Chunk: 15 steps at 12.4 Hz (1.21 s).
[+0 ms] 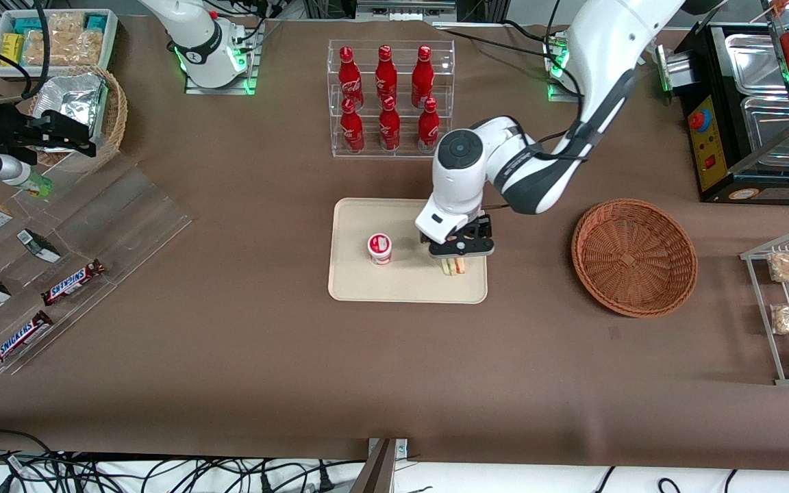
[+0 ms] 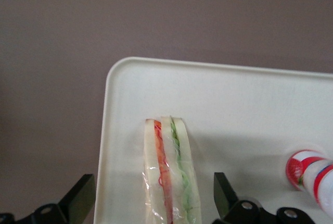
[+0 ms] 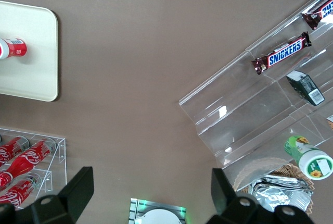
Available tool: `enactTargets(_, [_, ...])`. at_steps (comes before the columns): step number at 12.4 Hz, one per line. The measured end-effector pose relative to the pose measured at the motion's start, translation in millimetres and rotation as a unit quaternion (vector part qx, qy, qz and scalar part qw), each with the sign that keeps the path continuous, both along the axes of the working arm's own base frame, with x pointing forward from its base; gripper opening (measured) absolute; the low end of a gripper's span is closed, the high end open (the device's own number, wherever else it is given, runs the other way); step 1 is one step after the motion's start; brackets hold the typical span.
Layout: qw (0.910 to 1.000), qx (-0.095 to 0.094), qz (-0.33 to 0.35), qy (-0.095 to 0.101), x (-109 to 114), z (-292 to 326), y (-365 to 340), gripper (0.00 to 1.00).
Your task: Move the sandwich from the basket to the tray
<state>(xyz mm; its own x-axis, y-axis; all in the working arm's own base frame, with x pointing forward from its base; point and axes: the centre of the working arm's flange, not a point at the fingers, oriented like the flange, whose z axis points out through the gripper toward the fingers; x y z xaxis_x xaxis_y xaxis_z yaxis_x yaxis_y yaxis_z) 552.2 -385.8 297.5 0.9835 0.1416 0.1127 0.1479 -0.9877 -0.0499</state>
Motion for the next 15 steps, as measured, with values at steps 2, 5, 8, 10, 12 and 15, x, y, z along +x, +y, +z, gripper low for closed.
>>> enactTargets(2, [0.9991, 0.001, 0.043, -0.005, 19, 52, 24, 1.0])
enactTargets(5, [0.9955, 0.019, 0.092, -0.007, 44, 108, 64, 1.0])
enactTargets(8, [0.9904, 0.028, 0.135, 0.001, 66, 148, 98, 1.0])
enactTargets(10, [0.9878, 0.015, 0.155, 0.005, 74, 166, 116, 1.0])
enactTargets(12, [0.9886, 0.005, 0.148, 0.027, 76, 183, 140, 1.0])
enactTargets(15, [0.9918, -0.013, 0.11, 0.064, 75, 217, 198, 1.0])
